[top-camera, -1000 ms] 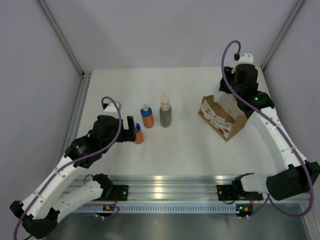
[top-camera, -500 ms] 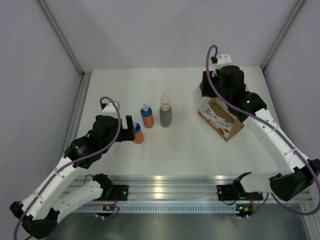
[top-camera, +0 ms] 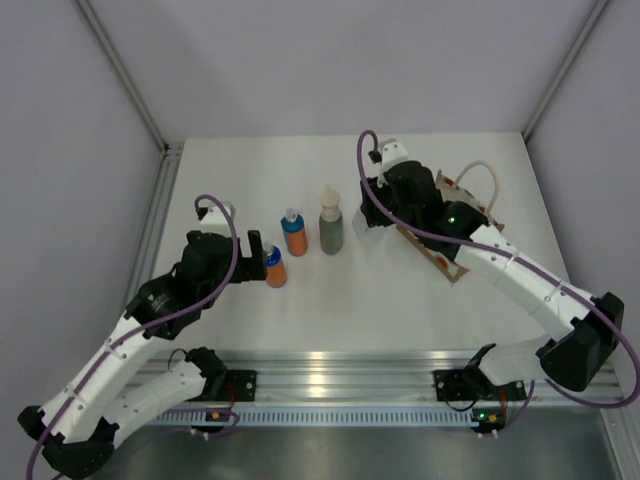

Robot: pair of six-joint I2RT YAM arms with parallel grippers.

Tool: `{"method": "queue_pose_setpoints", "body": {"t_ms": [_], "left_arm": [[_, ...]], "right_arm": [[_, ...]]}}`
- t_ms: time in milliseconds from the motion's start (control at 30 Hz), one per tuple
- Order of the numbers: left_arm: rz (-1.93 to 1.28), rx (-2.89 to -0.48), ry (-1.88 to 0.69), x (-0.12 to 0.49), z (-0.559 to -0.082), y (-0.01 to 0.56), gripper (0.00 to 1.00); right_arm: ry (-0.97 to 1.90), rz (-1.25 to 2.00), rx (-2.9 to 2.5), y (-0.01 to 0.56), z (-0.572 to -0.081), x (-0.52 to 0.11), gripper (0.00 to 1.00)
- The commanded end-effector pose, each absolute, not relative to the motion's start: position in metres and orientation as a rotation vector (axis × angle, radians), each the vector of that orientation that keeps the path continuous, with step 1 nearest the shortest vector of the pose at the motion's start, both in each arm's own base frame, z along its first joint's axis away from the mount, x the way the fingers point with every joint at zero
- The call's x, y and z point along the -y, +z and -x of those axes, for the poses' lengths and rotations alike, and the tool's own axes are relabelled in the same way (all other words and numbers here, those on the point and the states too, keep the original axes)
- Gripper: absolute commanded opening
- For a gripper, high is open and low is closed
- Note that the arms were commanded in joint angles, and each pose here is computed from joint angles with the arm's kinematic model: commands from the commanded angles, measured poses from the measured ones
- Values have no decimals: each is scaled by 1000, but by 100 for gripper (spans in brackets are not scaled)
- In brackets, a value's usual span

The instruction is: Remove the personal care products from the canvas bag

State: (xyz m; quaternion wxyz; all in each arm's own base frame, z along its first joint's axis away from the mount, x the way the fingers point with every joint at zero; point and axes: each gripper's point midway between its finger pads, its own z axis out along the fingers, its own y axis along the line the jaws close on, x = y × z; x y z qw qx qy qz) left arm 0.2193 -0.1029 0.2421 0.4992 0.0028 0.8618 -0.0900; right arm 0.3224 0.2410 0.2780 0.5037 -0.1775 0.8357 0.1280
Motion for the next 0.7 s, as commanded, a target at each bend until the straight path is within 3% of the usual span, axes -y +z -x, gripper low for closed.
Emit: {"method": "queue_pose_setpoints", "body": {"t_ms": [0, 667], "left_arm": [[39, -2023, -215, 98, -225, 254, 98], [84, -1983, -202, 88, -223, 262, 98]], "right_arm": [[441, 340, -1834, 322, -320, -268, 0], [410, 454, -1991, 223, -297, -328, 0]]}}
